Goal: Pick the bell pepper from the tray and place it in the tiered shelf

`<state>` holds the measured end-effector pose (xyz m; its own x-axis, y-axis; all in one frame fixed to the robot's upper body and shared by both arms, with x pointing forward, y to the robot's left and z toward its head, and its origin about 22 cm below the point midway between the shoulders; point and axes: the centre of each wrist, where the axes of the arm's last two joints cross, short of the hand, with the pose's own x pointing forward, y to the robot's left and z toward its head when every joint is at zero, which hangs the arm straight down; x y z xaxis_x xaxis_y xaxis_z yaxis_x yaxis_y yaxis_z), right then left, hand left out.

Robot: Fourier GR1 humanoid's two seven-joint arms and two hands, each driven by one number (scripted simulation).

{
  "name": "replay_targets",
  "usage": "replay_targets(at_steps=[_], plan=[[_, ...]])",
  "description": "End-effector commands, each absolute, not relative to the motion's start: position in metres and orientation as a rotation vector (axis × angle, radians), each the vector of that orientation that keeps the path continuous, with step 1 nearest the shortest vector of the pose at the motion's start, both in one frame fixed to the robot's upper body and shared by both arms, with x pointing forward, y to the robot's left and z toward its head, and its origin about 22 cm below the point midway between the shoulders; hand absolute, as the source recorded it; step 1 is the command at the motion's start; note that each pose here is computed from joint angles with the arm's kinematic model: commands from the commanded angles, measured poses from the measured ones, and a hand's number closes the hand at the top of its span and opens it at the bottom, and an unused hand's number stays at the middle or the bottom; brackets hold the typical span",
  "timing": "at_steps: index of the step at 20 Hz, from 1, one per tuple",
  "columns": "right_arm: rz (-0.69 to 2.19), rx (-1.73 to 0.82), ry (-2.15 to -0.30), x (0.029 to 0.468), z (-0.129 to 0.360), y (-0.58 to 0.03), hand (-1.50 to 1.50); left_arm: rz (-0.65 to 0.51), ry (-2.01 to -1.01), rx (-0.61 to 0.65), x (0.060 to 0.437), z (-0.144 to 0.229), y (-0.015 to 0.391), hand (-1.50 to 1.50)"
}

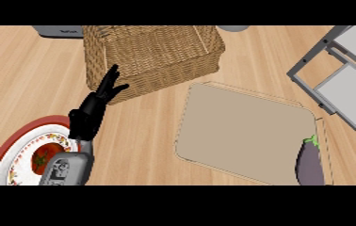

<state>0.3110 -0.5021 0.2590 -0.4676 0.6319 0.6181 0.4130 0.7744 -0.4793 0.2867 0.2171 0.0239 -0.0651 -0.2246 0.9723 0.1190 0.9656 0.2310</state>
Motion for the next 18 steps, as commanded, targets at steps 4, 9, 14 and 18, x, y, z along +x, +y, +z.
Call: replay_targets(at_steps=[4,9,14,18], plan=[[0.310,-0.715,-2.132,0.336,0.238,-0.509,1.50,-0.274,-1.589,0.095,0.272,0.019,0.219,0.00],[0.402,-1.052,-1.938,0.329,0.246,-0.519,1.50,-0.277,-1.598,0.088,0.279,0.017,0.217,0.00],[0.265,-1.075,-1.876,0.316,0.230,-0.547,-1.50,-0.285,-1.593,0.081,0.279,0.022,0.221,0.00],[0.207,-0.997,-1.895,0.321,0.233,-0.550,-1.50,-0.288,-1.585,0.085,0.283,0.015,0.208,0.00]])
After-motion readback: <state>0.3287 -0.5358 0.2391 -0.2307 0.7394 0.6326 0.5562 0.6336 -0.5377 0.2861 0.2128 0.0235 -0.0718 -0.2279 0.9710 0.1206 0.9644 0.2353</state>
